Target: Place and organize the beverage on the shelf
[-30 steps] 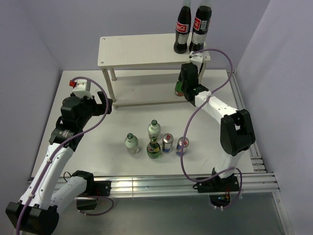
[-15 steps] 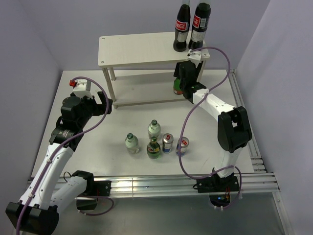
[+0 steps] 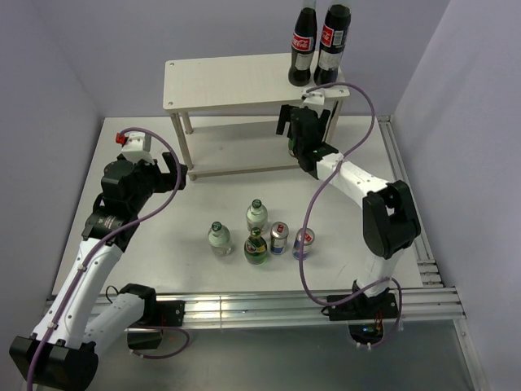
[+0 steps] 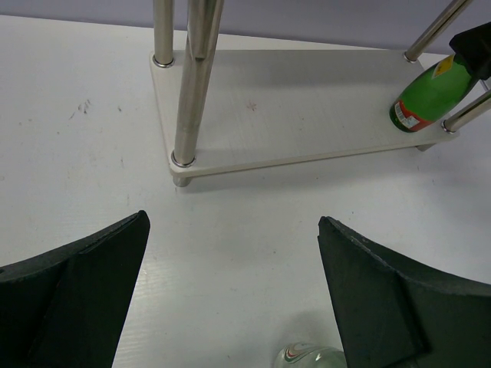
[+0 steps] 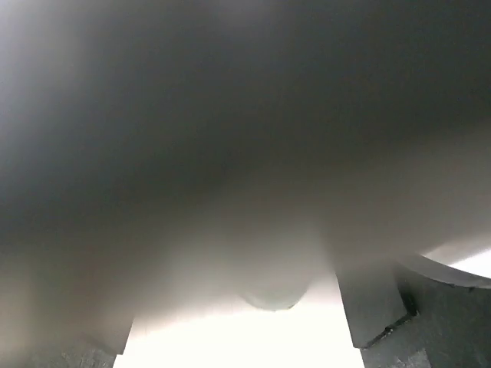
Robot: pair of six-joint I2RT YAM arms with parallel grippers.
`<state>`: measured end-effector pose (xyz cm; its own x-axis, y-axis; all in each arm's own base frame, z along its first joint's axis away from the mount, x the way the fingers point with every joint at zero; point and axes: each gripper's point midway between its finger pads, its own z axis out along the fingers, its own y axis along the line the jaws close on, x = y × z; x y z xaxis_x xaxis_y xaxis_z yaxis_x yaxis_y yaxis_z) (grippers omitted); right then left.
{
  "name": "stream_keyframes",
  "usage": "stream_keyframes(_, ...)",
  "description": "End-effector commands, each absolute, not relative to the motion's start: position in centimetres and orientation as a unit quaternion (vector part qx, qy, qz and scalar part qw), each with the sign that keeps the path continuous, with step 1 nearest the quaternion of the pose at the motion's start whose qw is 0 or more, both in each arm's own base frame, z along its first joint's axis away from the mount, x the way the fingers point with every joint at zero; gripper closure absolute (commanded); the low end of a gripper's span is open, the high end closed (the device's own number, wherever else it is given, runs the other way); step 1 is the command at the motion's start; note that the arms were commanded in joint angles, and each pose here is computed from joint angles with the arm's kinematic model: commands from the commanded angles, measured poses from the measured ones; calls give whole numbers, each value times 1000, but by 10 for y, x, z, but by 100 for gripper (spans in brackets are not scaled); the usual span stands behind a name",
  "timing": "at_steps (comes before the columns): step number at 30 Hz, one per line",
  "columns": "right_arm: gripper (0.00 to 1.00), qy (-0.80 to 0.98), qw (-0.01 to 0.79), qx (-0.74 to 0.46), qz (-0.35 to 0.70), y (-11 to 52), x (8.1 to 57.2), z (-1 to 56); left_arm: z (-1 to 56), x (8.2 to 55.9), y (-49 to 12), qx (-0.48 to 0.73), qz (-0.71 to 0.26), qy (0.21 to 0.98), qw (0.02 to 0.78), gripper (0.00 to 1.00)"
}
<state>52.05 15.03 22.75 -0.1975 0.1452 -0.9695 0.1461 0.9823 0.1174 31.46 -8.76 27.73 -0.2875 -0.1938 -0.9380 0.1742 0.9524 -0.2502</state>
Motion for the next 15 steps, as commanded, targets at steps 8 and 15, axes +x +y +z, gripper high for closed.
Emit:
stream_keyframes(8, 0, 756, 650, 69, 51, 169, 465, 278, 292, 316, -88, 3, -152, 771, 619, 1)
stream_keyframes(15, 0, 758, 644, 54, 83, 193, 379, 291, 291, 316, -87, 2, -150, 772, 618, 1)
